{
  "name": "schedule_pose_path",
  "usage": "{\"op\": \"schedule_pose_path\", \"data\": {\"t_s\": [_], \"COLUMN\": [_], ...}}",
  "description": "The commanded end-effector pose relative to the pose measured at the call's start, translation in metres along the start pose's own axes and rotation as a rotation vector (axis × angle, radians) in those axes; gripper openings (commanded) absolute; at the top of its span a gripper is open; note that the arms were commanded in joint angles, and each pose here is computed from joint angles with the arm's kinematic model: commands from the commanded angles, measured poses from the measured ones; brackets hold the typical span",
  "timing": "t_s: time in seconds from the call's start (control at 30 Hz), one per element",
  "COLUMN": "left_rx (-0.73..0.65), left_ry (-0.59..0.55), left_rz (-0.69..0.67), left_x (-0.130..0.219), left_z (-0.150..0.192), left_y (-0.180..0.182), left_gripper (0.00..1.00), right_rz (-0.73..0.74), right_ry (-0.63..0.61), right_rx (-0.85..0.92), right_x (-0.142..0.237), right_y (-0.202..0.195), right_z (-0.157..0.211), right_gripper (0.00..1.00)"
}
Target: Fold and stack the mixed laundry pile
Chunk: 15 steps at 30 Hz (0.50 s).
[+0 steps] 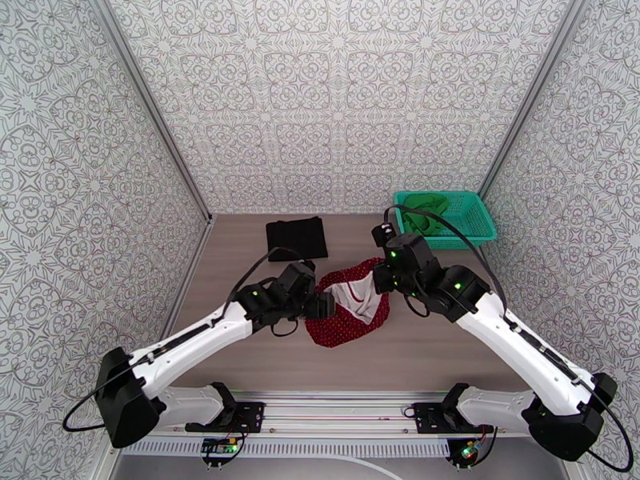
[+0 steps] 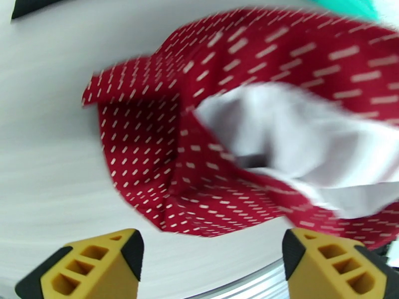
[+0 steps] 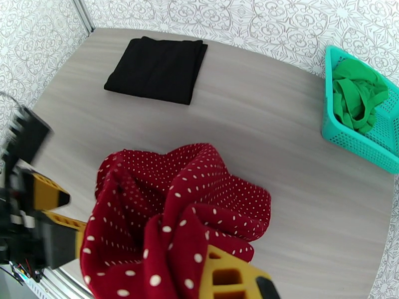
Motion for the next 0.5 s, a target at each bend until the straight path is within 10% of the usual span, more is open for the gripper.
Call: {"op": "schedule_pose_path", "data": {"t_s": [0.0,0.47], "left_rx": [0.026,0.162], "left_ry": [-0.026,0.041], "left_rz": [0.058,0.085], "left_x": [0.02,-0.046], "left_z": [-0.015,-0.036], "left_y": [-0.005,0.012], "left_gripper": [0.86,0.88], "right_rz": [-0.031,-0.072], "right_ry": [-0.018,-0.007], "right_rx": [-0.029,-0.049], "right_x": [0.002,-0.003], "right_y": [0.001,0.003], "right_z": [0.0,0.007], "right_gripper": [0.0,0.0]}}
Point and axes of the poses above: each hand's point on the last joint's axis, 136 mm out from that joint toward the fingers, its own x axis back along the fingers, its own y axis along the line the jaws close on, z = x × y, the point moved 8 cm from there along x, back along the fingers, and after that the axes turned 8 degrees about -x, right-handed, at the moved point
